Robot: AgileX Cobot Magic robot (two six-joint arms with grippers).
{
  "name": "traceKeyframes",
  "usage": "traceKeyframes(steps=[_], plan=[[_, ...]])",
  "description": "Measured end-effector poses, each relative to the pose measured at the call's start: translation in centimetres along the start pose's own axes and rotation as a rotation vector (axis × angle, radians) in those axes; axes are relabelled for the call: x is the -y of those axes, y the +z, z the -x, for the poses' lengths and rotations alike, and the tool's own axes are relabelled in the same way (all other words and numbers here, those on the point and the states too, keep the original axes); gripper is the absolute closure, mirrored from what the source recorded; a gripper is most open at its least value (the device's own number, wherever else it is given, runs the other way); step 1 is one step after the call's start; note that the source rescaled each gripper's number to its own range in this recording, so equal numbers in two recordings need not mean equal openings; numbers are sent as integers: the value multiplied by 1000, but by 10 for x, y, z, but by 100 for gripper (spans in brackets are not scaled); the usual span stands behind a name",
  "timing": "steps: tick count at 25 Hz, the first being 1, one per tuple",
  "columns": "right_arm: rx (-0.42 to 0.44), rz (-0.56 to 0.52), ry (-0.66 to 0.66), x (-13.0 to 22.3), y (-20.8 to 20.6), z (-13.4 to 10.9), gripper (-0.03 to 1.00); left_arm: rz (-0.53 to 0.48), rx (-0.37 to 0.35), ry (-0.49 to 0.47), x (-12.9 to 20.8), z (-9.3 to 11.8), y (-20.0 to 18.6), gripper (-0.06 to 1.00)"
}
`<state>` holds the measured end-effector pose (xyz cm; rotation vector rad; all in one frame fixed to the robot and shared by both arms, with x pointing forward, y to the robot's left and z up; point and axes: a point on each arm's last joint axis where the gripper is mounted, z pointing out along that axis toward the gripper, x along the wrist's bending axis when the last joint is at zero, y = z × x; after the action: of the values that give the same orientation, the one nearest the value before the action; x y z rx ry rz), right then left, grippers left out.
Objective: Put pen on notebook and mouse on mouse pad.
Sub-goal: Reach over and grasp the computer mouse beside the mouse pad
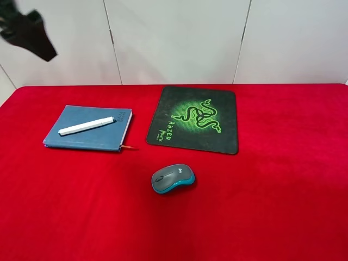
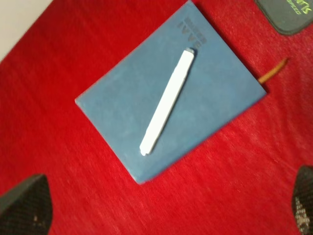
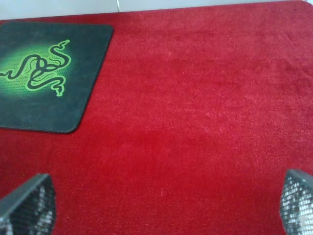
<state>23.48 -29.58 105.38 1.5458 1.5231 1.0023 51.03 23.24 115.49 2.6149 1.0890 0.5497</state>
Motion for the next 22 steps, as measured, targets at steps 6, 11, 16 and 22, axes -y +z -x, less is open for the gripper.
traceKeyframes(steps=[6,11,16,22], plan=[[0,0,0,0,0,0,-3,45,-22,-72,47,27,-39,-3],[0,0,0,0,0,0,-3,93,2,-153,88,54,-57,-5],[0,0,0,0,0,0,-3,145,54,-273,127,83,-70,-5],[0,0,0,0,0,0,-3,232,55,-318,161,106,-80,-5]])
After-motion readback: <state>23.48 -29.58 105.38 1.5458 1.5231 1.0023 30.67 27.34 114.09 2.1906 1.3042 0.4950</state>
